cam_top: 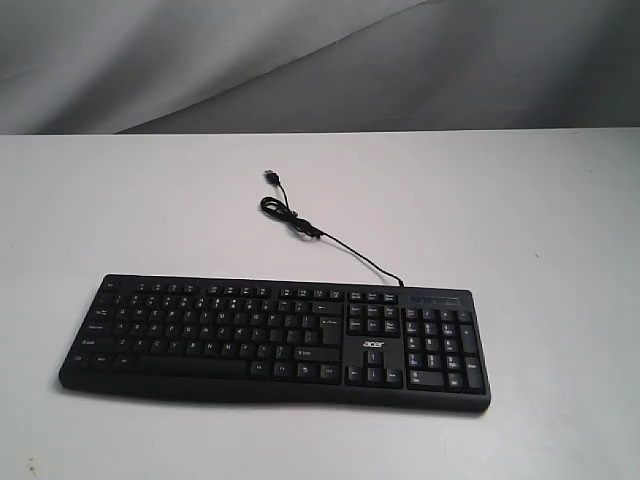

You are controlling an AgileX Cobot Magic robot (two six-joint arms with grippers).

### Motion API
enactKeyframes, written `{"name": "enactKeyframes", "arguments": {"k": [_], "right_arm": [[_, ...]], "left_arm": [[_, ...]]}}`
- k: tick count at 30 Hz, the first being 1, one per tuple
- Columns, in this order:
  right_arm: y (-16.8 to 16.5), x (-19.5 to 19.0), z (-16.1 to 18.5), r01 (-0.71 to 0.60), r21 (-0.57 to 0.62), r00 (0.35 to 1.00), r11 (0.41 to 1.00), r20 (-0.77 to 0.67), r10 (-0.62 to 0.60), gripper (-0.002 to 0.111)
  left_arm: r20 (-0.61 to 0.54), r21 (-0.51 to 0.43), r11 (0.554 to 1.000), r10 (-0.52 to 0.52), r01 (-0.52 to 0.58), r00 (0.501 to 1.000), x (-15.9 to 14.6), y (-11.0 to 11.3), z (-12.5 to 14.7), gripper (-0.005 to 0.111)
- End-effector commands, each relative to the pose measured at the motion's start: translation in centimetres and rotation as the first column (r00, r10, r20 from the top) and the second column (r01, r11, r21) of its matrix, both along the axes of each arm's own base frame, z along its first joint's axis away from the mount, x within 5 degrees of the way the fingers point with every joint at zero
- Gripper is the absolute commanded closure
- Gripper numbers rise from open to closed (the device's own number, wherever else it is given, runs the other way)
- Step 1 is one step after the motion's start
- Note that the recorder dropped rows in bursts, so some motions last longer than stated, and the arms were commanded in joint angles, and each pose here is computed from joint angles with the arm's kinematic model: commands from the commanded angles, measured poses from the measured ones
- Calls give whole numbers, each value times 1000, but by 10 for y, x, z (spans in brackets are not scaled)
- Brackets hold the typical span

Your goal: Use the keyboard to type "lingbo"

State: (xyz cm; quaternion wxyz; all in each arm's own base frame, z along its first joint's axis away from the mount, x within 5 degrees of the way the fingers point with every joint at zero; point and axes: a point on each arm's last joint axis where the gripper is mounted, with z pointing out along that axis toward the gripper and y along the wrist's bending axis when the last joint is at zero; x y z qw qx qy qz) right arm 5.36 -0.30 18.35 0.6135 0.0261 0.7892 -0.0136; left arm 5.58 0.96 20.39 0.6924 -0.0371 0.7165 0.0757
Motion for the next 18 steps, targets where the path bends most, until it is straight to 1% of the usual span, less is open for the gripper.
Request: {"name": "enactKeyframes", "arguments": {"k": [1, 4, 6, 7, 9, 10, 11, 13, 14, 15, 16, 17, 18], "right_arm": [[0, 0, 0, 5, -12, 1000, 1000, 13, -4, 108], [-1, 1, 2, 4, -32, 999, 999, 33, -3, 108], [-1, 2, 11, 6, -28, 992, 1000, 130, -2, 108], [0, 3, 22, 6, -17, 970, 1000, 245, -2, 108], [0, 2, 31, 8, -14, 937, 1000, 348, -2, 108], [0, 1, 40, 10, -19, 901, 1000, 434, -1, 108], [0, 0, 43, 11, -20, 886, 1000, 465, 0, 108], [0, -4, 55, 7, -4, 810, 1000, 586, -3, 108], [0, -7, 63, -19, 47, 749, 999, 662, -17, 108], [0, -10, 68, -47, 88, 708, 995, 706, -29, 108], [1, -15, 76, -126, 160, 626, 979, 778, -46, 108], [3, -16, 77, -146, 135, 612, 980, 790, -18, 108], [11, -17, 88, -198, 70, 623, 978, 779, 71, 108]], "left_arm": [[9, 0, 1000, -8, 8, 1000, 0, 0, -1, 106], [9, 0, 1000, -8, 8, 1000, 0, 0, -1, 106], [9, 0, 1000, -8, 8, 1000, 0, 0, -1, 106], [9, 0, 1000, -8, 8, 1000, 0, 0, -1, 106], [9, 0, 1000, -8, 8, 1000, 0, 0, -1, 106], [9, 0, 1000, -8, 8, 1000, 0, 0, -1, 106], [9, 0, 1000, -8, 8, 1000, 0, 0, -1, 106], [9, 0, 1000, -8, 8, 1000, 0, 0, -1, 106], [9, 0, 1000, -8, 8, 1000, 0, 0, -1, 106], [9, 0, 1000, -8, 8, 1000, 0, 0, -1, 106], [9, 0, 1000, -8, 8, 1000, 0, 0, -1, 106], [9, 0, 1000, -8, 8, 1000, 0, 0, -1, 106], [9, 0, 1000, -8, 8, 1000, 0, 0, -1, 106]]}}
